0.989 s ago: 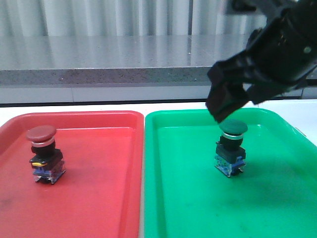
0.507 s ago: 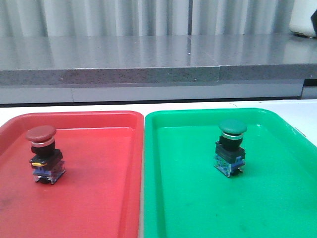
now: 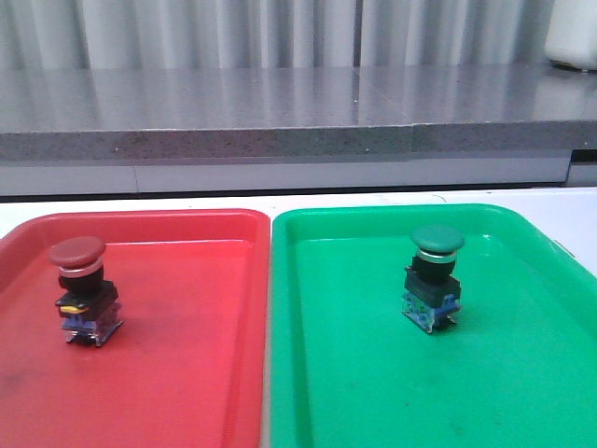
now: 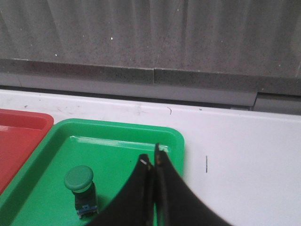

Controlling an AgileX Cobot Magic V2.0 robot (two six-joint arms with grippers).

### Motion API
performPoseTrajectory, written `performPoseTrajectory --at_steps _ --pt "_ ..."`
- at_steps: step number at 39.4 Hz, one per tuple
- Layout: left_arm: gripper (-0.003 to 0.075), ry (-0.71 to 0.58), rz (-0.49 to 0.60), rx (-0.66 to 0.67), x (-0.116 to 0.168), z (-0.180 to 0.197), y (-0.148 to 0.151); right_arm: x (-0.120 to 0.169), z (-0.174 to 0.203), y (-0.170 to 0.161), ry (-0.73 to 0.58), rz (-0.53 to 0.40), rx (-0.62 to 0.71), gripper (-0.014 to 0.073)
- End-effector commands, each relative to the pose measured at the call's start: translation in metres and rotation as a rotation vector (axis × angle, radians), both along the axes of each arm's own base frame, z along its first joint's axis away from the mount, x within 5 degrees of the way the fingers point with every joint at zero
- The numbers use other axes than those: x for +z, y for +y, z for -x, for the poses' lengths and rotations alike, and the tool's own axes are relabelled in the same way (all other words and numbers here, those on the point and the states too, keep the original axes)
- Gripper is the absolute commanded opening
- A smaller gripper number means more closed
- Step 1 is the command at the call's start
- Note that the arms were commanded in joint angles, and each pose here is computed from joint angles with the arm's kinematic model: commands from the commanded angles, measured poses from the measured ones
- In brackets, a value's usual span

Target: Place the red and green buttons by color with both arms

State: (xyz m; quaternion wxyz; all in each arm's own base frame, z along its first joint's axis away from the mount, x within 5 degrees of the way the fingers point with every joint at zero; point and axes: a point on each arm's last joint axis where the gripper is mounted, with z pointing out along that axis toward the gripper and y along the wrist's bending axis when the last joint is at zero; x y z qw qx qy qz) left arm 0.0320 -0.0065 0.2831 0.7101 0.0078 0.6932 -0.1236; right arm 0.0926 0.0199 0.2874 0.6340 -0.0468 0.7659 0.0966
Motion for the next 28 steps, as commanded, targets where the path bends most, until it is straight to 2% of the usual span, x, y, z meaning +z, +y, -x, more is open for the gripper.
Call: performPoseTrajectory --at_steps 1,9,28 --pt "-0.0020 -0.095 0.034 -0.003 0.016 0.002 0.000 0.011 0.016 -0.004 -0.171 -0.020 -0.011 -0.0124" --pt "-0.0020 -0.095 0.034 -0.003 0.016 0.002 0.000 0.013 0.036 -0.008 -0.290 -0.045 -0.012 -0.0124" --pt "-0.0020 -0.095 0.034 -0.003 0.016 0.002 0.000 0.013 0.037 -0.009 -0.293 -0.045 -0.012 -0.0124"
